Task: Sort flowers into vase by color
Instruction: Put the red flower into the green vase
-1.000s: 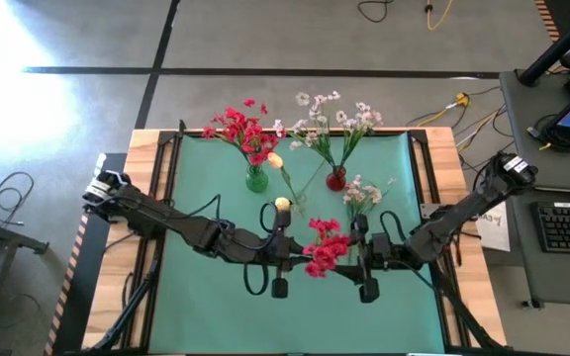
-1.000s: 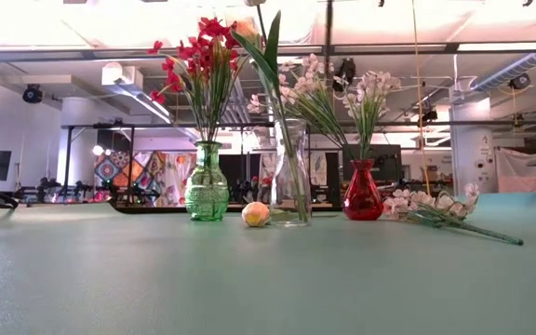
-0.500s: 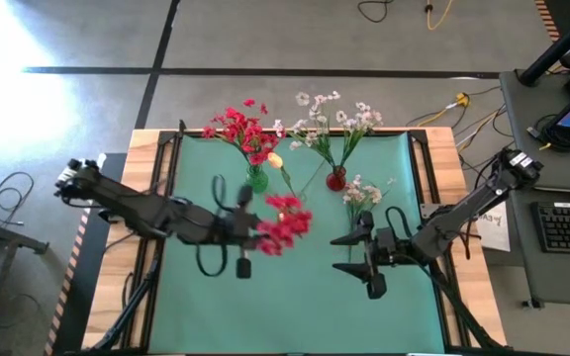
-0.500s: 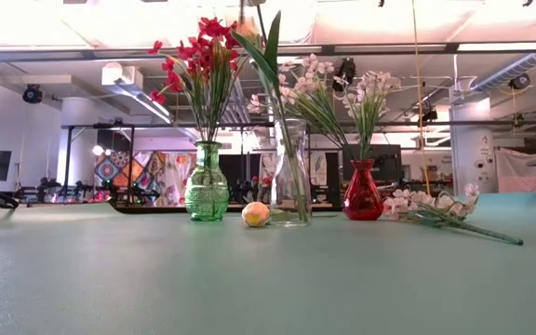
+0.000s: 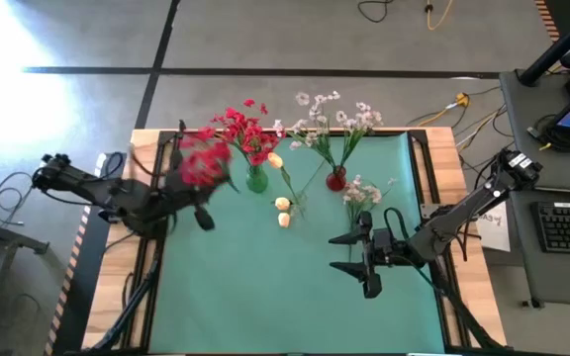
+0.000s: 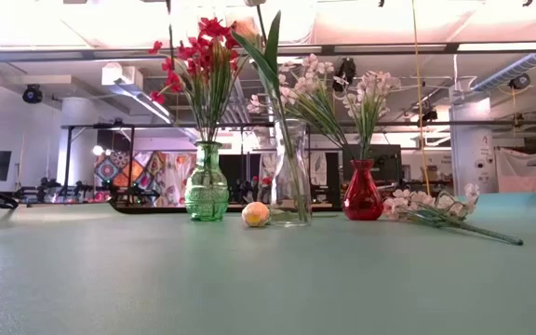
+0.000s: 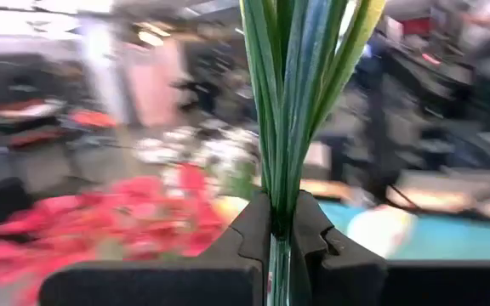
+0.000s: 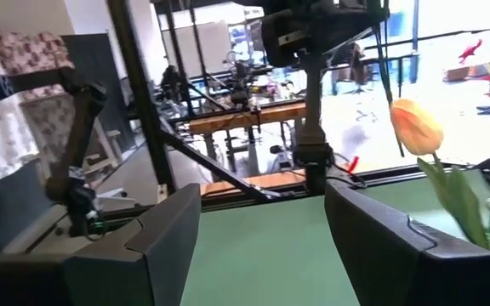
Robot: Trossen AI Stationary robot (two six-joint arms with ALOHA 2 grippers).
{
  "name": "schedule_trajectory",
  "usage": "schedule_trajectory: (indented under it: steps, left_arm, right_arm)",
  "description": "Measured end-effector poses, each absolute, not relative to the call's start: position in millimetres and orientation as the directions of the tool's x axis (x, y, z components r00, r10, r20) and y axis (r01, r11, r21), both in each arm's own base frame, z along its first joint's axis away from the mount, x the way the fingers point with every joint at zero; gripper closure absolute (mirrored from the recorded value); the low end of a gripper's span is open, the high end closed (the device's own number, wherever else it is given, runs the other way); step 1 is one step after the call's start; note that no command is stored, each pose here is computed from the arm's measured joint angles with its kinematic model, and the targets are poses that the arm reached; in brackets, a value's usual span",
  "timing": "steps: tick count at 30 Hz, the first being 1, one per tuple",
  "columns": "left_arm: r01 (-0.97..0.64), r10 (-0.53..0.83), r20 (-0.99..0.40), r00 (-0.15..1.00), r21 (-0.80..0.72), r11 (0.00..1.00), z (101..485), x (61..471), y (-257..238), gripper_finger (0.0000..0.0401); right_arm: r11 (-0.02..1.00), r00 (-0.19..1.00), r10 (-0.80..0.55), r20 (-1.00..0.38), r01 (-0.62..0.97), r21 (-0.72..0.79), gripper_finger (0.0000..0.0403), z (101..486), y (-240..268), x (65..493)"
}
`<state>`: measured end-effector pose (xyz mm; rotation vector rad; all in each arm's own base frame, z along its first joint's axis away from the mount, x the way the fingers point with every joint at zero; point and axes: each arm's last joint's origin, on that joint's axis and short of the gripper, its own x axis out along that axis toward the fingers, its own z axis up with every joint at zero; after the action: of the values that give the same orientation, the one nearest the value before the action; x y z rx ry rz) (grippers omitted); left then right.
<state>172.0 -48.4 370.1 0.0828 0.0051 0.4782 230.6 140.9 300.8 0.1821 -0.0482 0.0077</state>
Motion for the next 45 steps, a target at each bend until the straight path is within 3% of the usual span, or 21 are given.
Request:
schedule_trajectory:
  steps: [4, 9, 21, 45]
  left_arm:
    - [-0.592, 0.584, 0.119, 0.803, 0.034, 0.806, 356, 160, -30, 0.0401]
    - [-0.628, 0.616, 0.207, 0.760, -0.009, 0.778, 334, 162, -6, 0.0401]
    - [-0.640, 0.637, 0.163, 0.754, -0.041, 0.768, 294, 187, 35, 0.0401]
    - [-0.710, 0.710, 0.019, 0.704, -0.030, 0.704, 266, 212, 50, 0.0401]
  right_arm:
    - [0.985, 0.999, -0.023, 0.040, 0.016, 0.174, 0.0156, 298, 137, 235]
    - [0.982, 0.998, -0.050, 0.026, 0.045, 0.183, 0.0156, 294, 132, 242]
    - [0.978, 0.998, -0.056, 0.024, 0.050, 0.204, 0.0158, 292, 131, 244]
    - [0.974, 0.998, -0.062, 0.019, 0.057, 0.221, 0.0158, 292, 131, 244]
